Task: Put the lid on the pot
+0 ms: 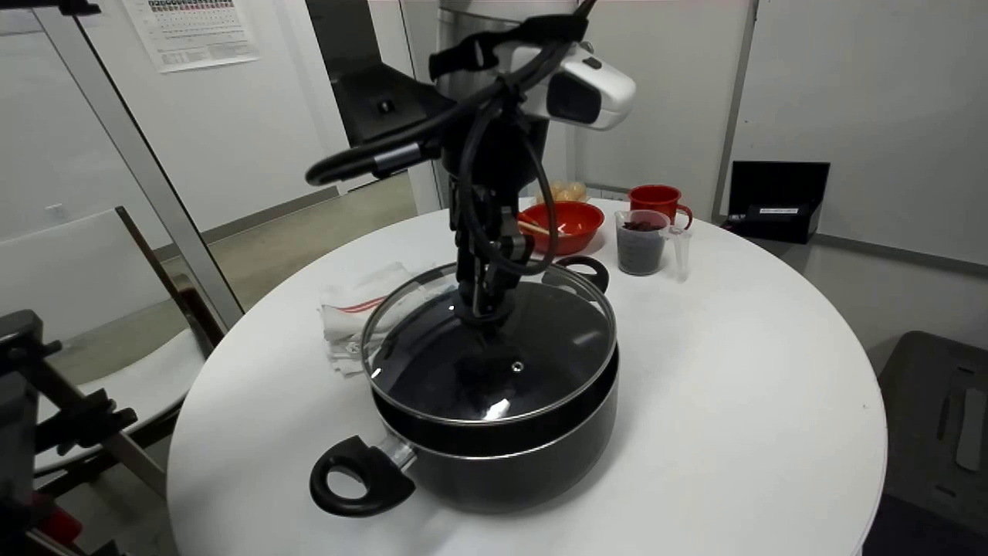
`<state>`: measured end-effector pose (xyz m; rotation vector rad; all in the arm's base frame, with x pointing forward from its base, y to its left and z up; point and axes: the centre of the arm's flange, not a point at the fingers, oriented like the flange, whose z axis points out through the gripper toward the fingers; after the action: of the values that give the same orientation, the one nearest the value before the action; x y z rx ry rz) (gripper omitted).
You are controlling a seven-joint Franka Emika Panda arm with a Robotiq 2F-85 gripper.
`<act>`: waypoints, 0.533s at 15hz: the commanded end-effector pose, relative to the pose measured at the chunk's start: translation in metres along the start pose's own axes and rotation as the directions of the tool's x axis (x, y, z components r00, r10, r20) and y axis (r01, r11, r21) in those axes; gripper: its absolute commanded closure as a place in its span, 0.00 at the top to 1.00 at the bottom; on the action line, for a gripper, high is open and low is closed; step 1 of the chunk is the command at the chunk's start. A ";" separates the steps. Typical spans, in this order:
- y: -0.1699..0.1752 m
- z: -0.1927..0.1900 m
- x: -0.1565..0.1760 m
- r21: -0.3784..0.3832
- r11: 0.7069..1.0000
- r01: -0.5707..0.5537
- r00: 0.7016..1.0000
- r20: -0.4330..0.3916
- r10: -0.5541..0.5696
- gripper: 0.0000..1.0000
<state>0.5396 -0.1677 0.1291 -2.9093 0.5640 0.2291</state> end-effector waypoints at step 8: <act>0.013 0.011 0.016 0.038 0.999 -0.015 1.000 0.028 0.014 0.25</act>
<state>0.5436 -0.1745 0.1130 -2.8979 0.5783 0.2578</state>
